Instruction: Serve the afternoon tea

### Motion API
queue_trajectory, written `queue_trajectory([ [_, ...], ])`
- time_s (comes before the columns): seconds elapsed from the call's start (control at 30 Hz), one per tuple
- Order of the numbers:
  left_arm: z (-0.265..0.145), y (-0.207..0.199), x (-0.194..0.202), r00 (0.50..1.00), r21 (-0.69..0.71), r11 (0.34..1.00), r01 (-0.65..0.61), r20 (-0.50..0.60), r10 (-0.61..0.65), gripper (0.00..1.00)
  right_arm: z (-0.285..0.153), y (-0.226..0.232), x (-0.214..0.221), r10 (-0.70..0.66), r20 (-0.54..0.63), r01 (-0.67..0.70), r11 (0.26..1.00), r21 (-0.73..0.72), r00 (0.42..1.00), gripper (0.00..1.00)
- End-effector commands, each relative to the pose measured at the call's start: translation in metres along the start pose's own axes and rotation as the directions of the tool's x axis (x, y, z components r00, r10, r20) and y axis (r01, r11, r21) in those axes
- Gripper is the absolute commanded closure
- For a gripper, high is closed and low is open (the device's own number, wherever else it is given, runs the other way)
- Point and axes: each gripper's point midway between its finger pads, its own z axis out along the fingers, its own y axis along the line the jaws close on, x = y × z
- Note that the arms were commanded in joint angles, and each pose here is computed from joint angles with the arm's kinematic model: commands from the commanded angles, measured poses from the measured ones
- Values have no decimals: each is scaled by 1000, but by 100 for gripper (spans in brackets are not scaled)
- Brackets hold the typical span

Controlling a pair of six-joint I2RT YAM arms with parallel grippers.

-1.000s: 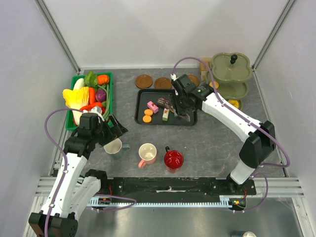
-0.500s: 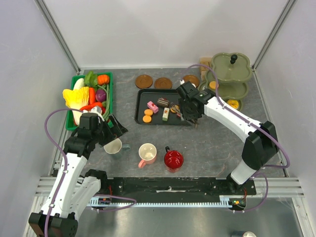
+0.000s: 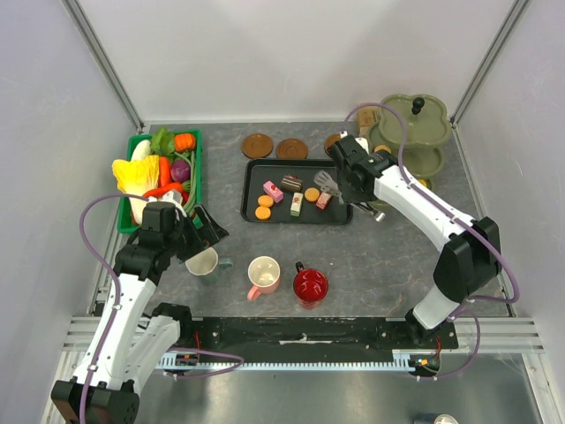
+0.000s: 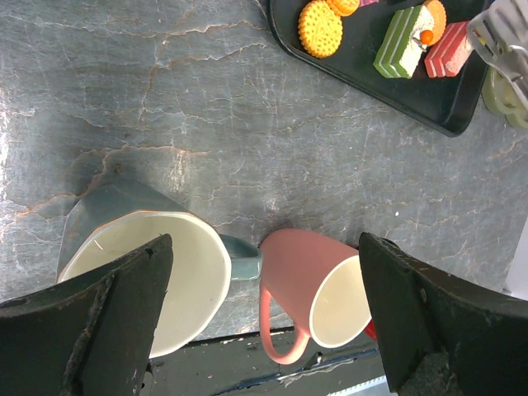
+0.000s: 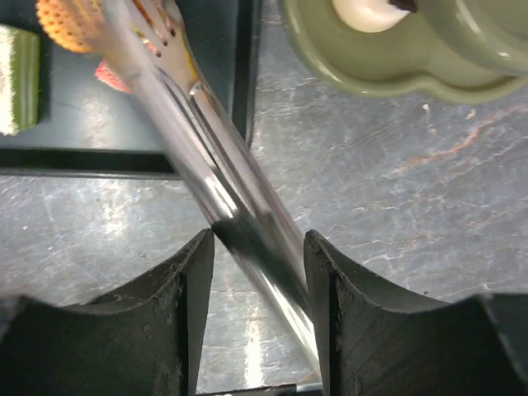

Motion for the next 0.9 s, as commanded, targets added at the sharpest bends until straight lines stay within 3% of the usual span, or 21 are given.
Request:
queue_trajectory([
  [0.0,0,-2,-6,1000,10,1000,-14,22,14,1,-13,-28,-17,20,58,-25,995,95,998,46],
  [0.33,-5,-3,-9,999,13,999,-38,38,38,1,-30,24,-26,-70,113,96,965,-244,991,44],
  [0.5,-11,-8,-15,996,16,997,-78,45,78,1,-25,19,-11,-166,131,194,951,-243,977,35],
  [0.73,-18,-31,-43,984,92,992,-90,162,74,1,7,4,1,-205,234,248,954,-169,950,17],
  [0.8,-18,-41,-49,983,123,987,-100,169,78,1,24,-9,3,-225,219,255,959,-121,949,16],
  [0.87,-16,-46,-55,979,139,983,-120,178,94,1,39,-8,11,-292,191,324,931,-166,937,19],
])
